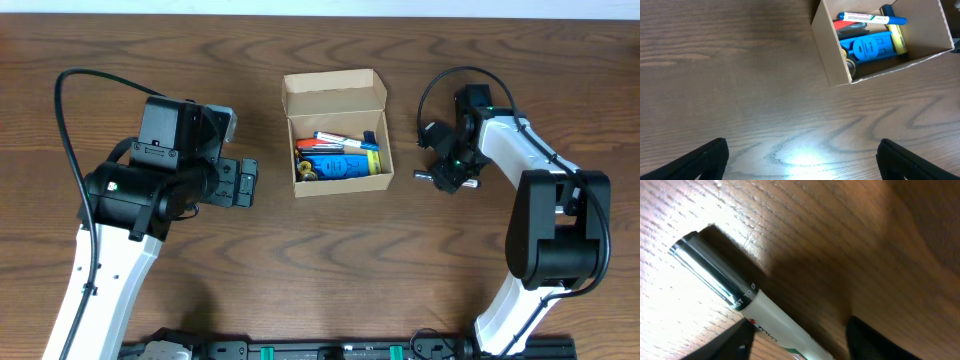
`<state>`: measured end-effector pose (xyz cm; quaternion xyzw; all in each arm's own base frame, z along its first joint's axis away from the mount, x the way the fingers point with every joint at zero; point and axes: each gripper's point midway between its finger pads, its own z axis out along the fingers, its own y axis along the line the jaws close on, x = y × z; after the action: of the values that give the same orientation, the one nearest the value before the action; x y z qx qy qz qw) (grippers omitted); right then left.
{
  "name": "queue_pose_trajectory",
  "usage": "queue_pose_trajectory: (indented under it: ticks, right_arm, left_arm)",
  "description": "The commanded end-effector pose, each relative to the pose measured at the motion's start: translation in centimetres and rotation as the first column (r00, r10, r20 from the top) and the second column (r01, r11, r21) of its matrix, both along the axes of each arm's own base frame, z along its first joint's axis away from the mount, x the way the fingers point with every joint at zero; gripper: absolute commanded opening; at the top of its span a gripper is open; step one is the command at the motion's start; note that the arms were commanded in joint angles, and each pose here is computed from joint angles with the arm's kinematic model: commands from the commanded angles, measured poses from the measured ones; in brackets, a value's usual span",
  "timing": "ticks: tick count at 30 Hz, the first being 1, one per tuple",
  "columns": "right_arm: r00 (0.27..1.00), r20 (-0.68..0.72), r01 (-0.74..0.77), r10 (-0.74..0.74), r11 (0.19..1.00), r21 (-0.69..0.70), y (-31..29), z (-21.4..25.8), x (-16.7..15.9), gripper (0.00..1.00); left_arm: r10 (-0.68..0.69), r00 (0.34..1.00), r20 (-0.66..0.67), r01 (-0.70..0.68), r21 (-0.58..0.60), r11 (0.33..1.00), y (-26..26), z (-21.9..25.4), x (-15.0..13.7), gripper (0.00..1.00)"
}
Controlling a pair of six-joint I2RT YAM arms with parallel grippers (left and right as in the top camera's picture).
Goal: Pack container
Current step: 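Grasp the black-capped white marker with the right gripper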
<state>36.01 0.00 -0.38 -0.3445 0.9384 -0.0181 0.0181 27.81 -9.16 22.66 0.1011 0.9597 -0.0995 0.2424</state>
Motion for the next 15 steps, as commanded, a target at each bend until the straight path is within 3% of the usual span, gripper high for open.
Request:
queue_pose_trajectory:
  ticks: [1,8,13,15]
  right_arm:
    - [0.999,-0.042,0.011,-0.012,1.0,-0.005,0.1,-1.3,-1.0,0.54]
    - [0.995,-0.041,0.095,-0.095,0.995,-0.004,0.2,-1.3,-1.0,0.28]
    - [0.981,-0.058,0.188,-0.187,0.982,0.025,1.2,0.0,-0.9,0.01]
    - [0.979,-0.04,0.202,-0.2,0.978,0.059,2.1,1.8,-0.1,0.02]
  left_arm:
    - [0.012,1.0,0.009,-0.012,-0.001,1.0,0.2,0.3,0.1,0.95]
    - [0.012,1.0,0.009,-0.012,-0.001,1.0,0.2,0.3,0.1,0.95]
    - [0.012,1.0,0.009,-0.012,-0.001,1.0,0.2,0.3,0.1,0.95]
    - [0.012,1.0,0.009,-0.012,-0.001,1.0,0.2,0.3,0.1,0.95]
